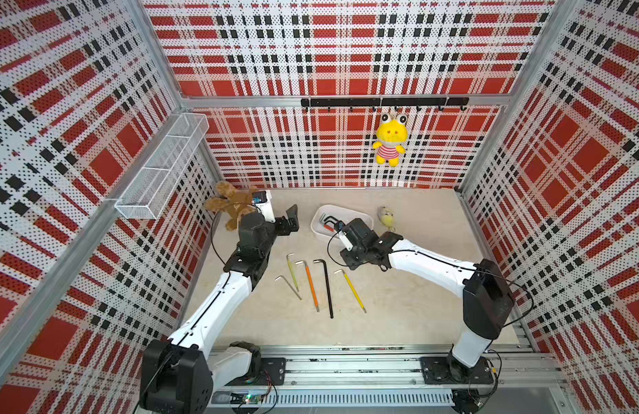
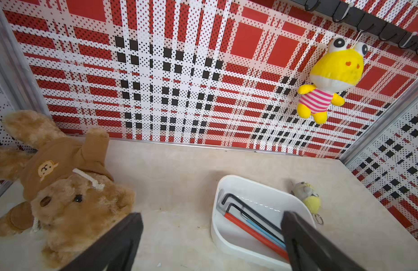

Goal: Put the hex key on the desktop into the storage box
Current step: Pick up the Allen key from the center of the board.

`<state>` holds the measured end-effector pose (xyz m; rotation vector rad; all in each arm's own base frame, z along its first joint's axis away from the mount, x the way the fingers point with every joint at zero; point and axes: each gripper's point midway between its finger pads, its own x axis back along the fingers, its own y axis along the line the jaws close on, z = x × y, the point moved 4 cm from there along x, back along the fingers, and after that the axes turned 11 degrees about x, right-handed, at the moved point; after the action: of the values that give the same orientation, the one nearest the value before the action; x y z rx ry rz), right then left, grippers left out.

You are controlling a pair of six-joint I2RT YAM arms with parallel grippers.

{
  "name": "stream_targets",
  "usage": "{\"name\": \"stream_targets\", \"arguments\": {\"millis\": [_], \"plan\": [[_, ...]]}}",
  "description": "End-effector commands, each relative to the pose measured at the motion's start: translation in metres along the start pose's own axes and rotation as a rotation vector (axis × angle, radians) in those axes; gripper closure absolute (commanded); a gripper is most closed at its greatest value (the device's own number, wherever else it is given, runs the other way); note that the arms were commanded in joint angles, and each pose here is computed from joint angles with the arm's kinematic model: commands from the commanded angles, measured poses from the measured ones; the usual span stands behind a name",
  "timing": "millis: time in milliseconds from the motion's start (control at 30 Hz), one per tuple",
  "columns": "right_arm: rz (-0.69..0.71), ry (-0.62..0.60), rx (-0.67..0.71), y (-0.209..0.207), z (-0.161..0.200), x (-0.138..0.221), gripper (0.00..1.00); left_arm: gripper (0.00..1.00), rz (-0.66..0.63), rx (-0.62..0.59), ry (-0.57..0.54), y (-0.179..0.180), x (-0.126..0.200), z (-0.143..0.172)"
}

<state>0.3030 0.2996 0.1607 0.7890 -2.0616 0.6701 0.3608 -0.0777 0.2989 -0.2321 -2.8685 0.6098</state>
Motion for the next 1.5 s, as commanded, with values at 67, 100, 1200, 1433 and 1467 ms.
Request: {"name": "stream_targets", "arguments": {"millis": [67, 100, 1200, 1433, 1467], "plan": [[-0.026, 0.114, -0.170, 0.021, 0.030, 0.010, 0.52, 0.01, 0.024, -0.002, -0.004, -0.006, -0.002, 0.001], [-0.035, 0.139, -0.181, 0.026, 0.036, 0.006, 0.51, 0.01, 0.024, -0.002, -0.003, -0.006, -0.002, 0.002], [-0.074, 0.460, -0.254, 0.062, 0.086, -0.053, 0.56, 0.01, 0.013, -0.013, -0.012, -0.006, -0.001, -0.001], [-0.077, 0.489, -0.278, 0.068, 0.092, -0.058, 0.62, 0.01, 0.015, -0.013, -0.012, -0.007, -0.001, -0.001], [-0.077, 0.494, -0.279, 0.068, 0.093, -0.058, 0.62, 0.01, 0.014, -0.013, -0.011, -0.007, -0.001, -0.001]]}}
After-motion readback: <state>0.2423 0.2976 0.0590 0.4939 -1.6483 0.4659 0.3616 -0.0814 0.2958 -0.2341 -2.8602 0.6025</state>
